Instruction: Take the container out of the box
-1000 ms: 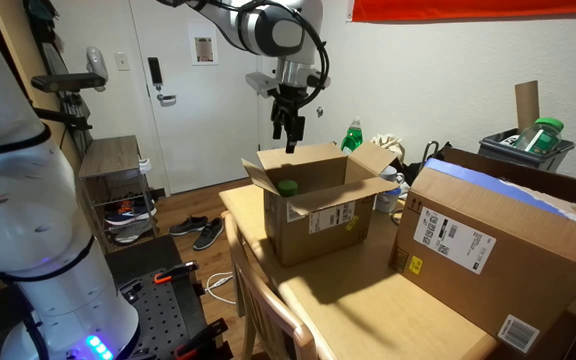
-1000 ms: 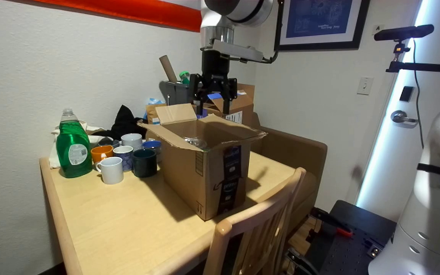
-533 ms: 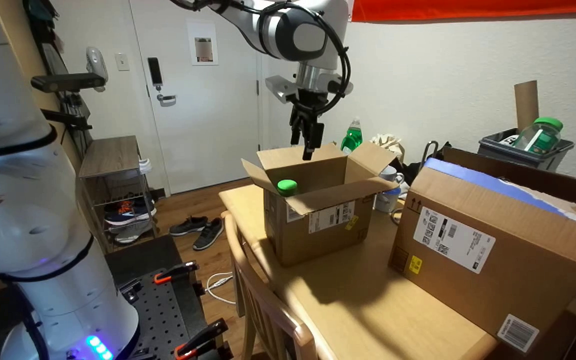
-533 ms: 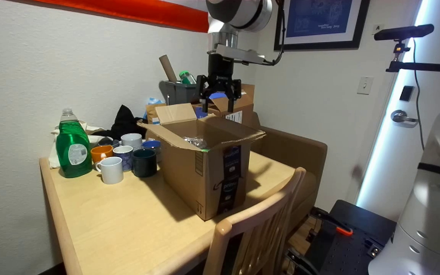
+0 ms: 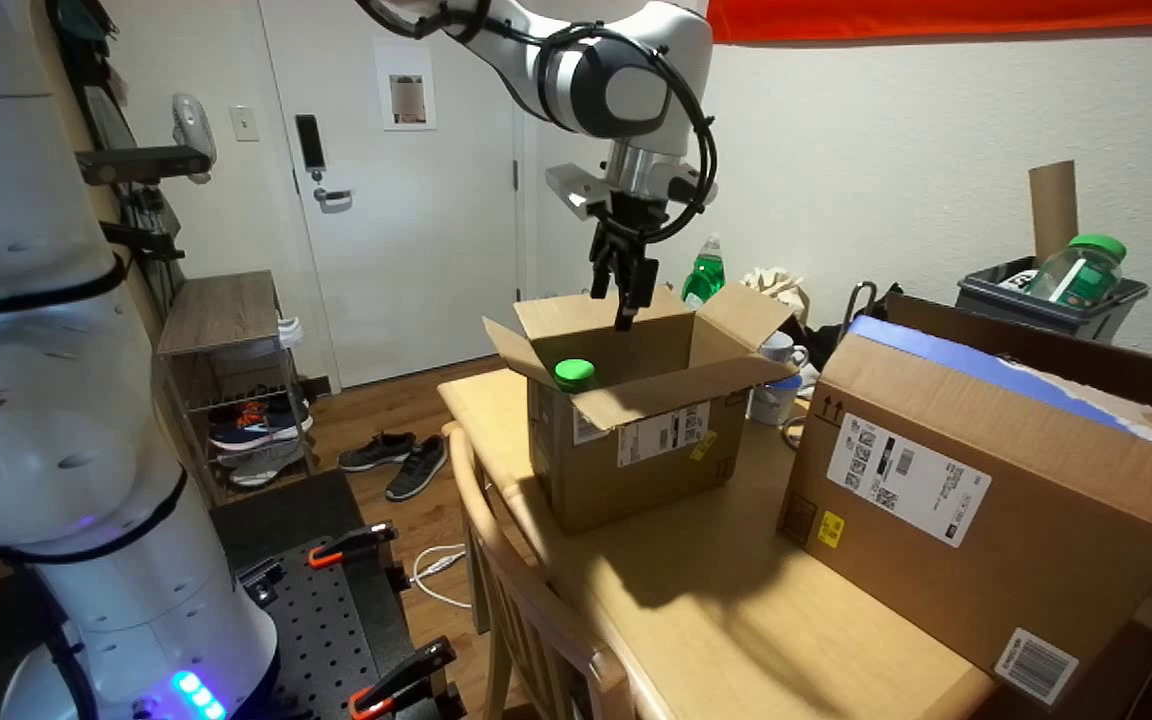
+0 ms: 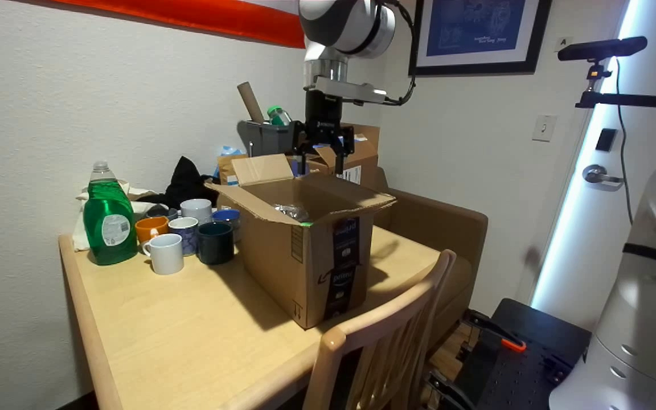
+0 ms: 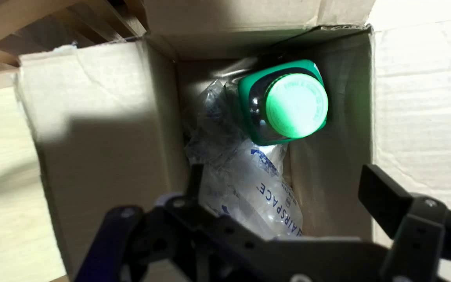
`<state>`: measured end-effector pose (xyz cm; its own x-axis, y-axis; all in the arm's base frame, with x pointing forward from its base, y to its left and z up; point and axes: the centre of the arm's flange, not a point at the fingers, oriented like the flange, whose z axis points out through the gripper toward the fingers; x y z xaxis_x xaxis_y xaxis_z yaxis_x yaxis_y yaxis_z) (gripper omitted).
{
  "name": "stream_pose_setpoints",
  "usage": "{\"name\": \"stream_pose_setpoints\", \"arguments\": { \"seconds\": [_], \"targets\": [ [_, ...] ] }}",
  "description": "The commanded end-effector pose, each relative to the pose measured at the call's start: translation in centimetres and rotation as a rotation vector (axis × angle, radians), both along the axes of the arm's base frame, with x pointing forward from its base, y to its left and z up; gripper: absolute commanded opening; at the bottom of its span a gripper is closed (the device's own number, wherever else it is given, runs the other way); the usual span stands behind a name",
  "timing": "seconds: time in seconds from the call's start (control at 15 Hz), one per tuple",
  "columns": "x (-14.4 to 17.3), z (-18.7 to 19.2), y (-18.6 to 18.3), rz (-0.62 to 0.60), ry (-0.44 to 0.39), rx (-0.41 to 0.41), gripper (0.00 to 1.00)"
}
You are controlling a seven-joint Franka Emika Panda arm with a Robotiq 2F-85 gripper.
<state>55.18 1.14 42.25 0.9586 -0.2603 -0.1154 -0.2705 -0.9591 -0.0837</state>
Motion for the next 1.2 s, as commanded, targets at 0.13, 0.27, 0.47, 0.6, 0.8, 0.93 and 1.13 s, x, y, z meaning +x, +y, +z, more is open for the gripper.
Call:
{"name": "stream_pose_setpoints", "arguments": {
  "seconds": [0.13, 0.27, 0.47, 0.6, 0.8, 0.93, 1.13],
  "targets": [
    [1.5, -2.0, 0.7, 0.018, 0.054, 0.024, 1.00],
    [1.8, -3.3, 0.6, 0.025, 0.073, 0.026, 1.00],
    [1.9, -5.5, 0.8, 0.041, 0.102, 0.031, 1.00],
    [1.9, -6.4, 0.0, 0.045, 0.116, 0.037, 1.00],
    [1.2, -6.9, -2.6, 0.023, 0.124, 0.055, 1.00],
    [0.7, -6.9, -4.2, 0.002, 0.122, 0.057, 1.00],
    [-0.1, -6.5, -6.8, -0.028, 0.116, 0.052, 1.00]
  ]
}}
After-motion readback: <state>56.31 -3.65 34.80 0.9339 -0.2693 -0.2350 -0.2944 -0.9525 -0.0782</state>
